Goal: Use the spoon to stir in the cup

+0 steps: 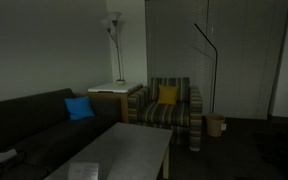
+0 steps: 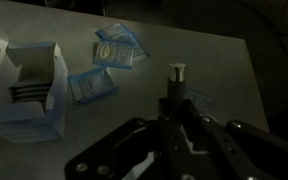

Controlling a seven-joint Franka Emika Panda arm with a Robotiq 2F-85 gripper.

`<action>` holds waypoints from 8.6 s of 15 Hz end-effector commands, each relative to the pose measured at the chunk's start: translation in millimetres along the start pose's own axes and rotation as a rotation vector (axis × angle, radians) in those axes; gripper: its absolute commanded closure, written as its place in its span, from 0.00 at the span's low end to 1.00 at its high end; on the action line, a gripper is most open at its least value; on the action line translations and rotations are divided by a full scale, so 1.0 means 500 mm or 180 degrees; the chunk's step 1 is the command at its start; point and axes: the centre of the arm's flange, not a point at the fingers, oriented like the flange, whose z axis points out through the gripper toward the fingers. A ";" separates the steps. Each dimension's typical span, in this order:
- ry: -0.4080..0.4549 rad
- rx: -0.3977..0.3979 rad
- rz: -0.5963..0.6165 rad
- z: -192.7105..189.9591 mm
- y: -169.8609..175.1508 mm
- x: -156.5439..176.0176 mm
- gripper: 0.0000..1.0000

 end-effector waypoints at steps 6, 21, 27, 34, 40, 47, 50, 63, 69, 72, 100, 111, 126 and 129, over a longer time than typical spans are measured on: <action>-0.0024 0.0074 -0.0038 0.034 0.048 0.058 0.96; -0.0451 0.0159 -0.0224 0.010 0.026 0.080 0.96; -0.0413 0.0195 0.0086 0.015 0.025 0.082 0.96; -0.0475 0.0216 0.0225 0.025 0.033 0.074 0.96; -0.0669 0.0339 -0.0029 0.033 0.036 0.076 0.96; -0.1081 0.0547 -0.0030 0.033 0.012 0.067 0.96; -0.0936 0.0463 -0.0075 0.027 0.009 0.075 0.96; -0.0806 0.0369 0.0211 0.011 0.024 0.103 0.96; -0.0793 0.0345 0.0333 0.006 0.023 0.099 0.96; -0.0528 0.0331 0.0357 0.010 0.025 0.102 0.96; -0.0664 0.0308 0.0828 -0.002 -0.059 0.023 0.96; 0.0165 0.0458 0.1268 0.069 -0.031 0.022 0.96; -0.0244 0.0588 0.1027 0.050 -0.041 0.002 0.96; -0.0353 0.0565 0.0913 0.033 -0.039 0.002 0.96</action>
